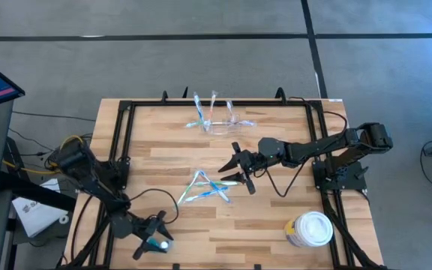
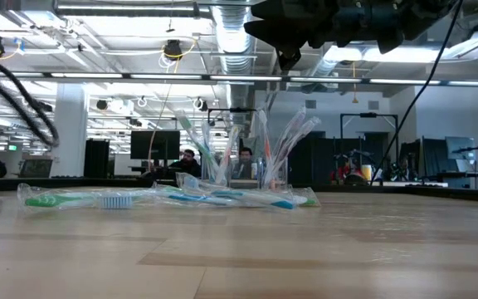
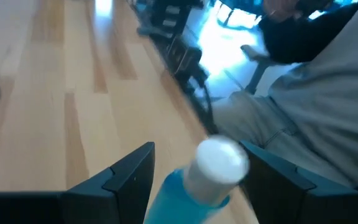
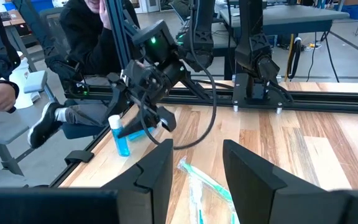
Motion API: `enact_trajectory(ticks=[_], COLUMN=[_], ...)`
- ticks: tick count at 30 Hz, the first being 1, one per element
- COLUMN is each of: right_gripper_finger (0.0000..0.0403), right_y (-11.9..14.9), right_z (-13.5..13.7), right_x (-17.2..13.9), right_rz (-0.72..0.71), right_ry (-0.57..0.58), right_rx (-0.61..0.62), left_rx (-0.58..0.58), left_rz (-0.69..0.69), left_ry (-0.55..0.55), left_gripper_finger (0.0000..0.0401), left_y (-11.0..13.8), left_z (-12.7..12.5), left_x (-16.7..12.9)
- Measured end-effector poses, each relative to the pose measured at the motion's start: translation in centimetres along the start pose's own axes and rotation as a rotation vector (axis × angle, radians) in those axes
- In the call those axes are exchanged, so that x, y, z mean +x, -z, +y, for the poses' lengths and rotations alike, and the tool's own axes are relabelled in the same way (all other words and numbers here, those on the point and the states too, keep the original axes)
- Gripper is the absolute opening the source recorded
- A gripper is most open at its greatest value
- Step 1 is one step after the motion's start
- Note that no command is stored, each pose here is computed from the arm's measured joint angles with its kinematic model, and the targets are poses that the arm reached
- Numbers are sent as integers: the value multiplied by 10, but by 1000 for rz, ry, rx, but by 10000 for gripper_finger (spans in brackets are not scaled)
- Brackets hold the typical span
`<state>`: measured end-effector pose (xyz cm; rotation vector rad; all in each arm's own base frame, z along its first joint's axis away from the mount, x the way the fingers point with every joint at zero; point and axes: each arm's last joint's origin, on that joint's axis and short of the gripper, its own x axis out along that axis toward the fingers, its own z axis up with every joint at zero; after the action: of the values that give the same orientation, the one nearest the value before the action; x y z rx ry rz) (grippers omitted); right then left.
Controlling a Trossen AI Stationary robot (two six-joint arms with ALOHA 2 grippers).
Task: Pick & Place toothbrushing station
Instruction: Put the blue mouthwash into the transparent organizer
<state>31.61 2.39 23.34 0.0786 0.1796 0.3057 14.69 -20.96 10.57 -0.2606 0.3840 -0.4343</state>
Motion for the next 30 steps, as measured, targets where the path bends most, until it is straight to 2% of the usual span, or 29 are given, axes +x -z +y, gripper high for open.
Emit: enact_trajectory(ticks=[15,30], right_gripper_finger=[131,131], right_y=[0,0], right_z=[0,0], right_x=[0,0], right_rz=[-1,-1], right_ry=[0,-1], right_rx=[14,17], left_rx=[-11,-21], left_rz=[84,68], left_ry=[-74,-127], left_gripper_finger=[223,223], left_y=[31,35], left_z=[3,6], left_x=[26,27])
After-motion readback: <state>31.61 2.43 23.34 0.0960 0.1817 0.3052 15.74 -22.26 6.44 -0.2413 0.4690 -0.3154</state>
